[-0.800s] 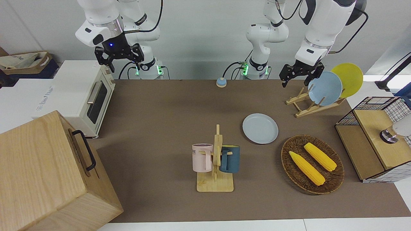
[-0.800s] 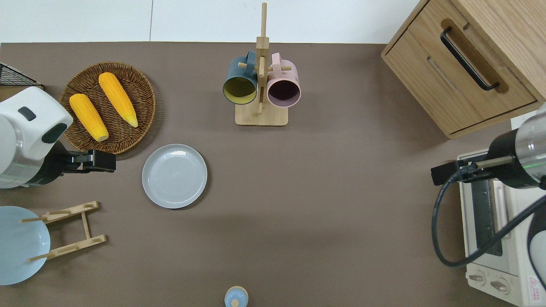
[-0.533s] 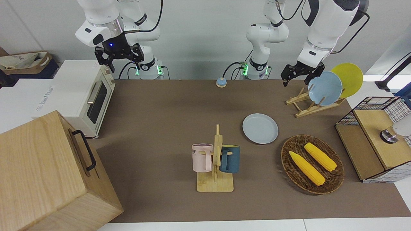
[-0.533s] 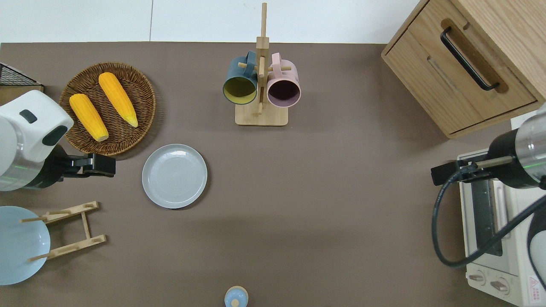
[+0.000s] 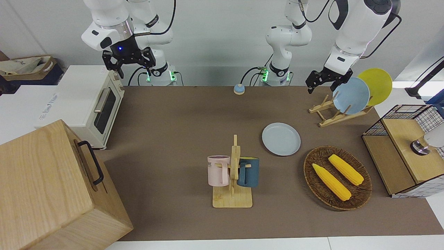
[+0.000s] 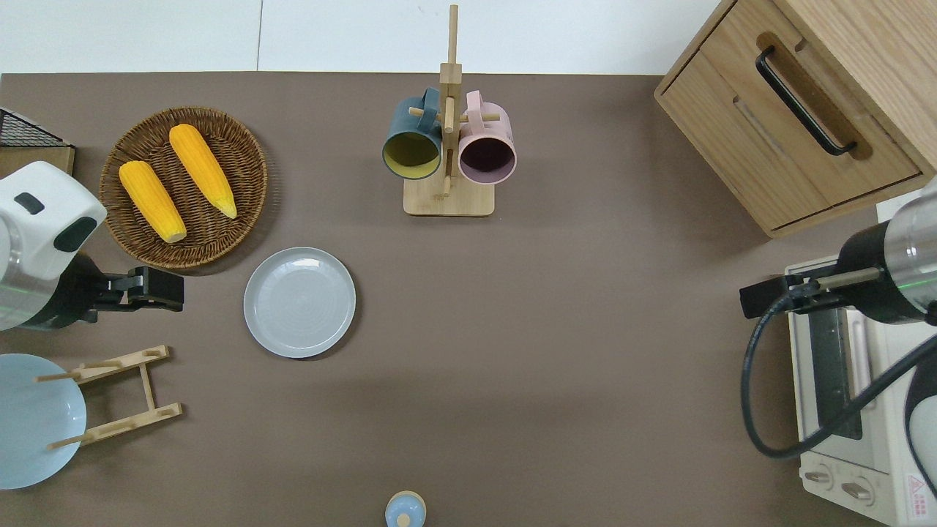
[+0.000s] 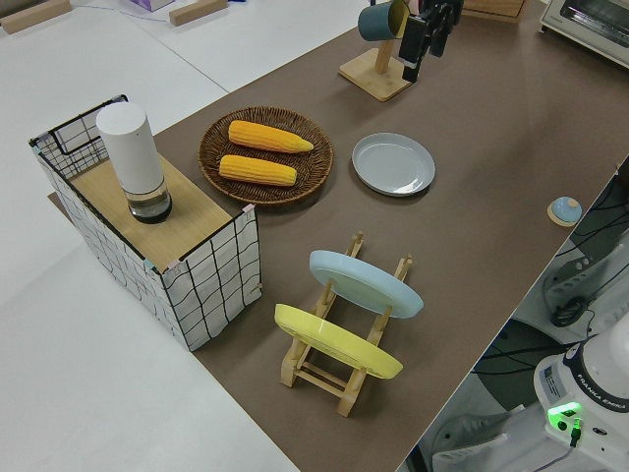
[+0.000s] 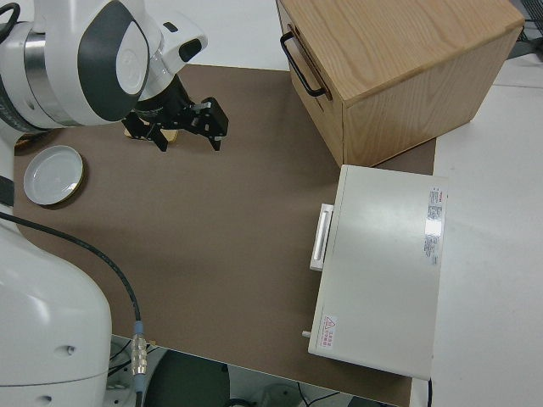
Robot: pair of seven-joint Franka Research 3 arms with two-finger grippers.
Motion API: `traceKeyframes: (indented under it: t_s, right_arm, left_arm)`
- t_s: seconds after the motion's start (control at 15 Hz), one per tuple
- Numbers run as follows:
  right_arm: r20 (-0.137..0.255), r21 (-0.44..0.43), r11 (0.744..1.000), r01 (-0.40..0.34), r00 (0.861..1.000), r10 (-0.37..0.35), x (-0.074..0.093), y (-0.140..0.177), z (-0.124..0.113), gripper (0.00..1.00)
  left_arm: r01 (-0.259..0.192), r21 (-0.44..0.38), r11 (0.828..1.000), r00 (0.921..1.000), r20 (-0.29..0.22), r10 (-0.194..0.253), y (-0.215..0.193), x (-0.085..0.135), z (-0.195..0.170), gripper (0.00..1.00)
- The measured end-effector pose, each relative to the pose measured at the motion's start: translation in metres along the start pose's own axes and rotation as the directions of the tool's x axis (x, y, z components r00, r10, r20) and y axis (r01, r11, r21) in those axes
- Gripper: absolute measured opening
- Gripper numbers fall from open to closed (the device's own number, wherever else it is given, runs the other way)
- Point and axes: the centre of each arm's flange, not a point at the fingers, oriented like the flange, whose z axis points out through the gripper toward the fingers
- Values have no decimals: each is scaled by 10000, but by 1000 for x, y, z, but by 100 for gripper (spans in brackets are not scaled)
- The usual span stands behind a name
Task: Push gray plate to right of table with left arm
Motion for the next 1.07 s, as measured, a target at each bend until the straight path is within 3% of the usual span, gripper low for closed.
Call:
traceKeyframes:
  t_s: [0.33,0.6,0.67,0.87,1.07]
  right_arm:
    - [0,0,10000,0,10000,0,0,0,0,99]
    - [0,0,10000,0,10000,0,0,0,0,99]
    - [0,0,10000,0,10000,0,0,0,0,99]
    - [0,0,10000,0,10000,0,0,0,0,99]
    - [0,0,10000,0,10000,0,0,0,0,99]
  left_arm:
    - [650,-278,9975,9975,291,-642,-24,3,11,100]
    - [997,-307,9945,9925,742,-972,-34,3,35,100]
    - [1262,-399,9912,9893,782,-1228,-32,3,42,100]
    - [1939,-592,9792,9800,560,-1907,-28,4,62,100]
    - [2261,-624,9721,9736,479,-2233,-24,-6,88,100]
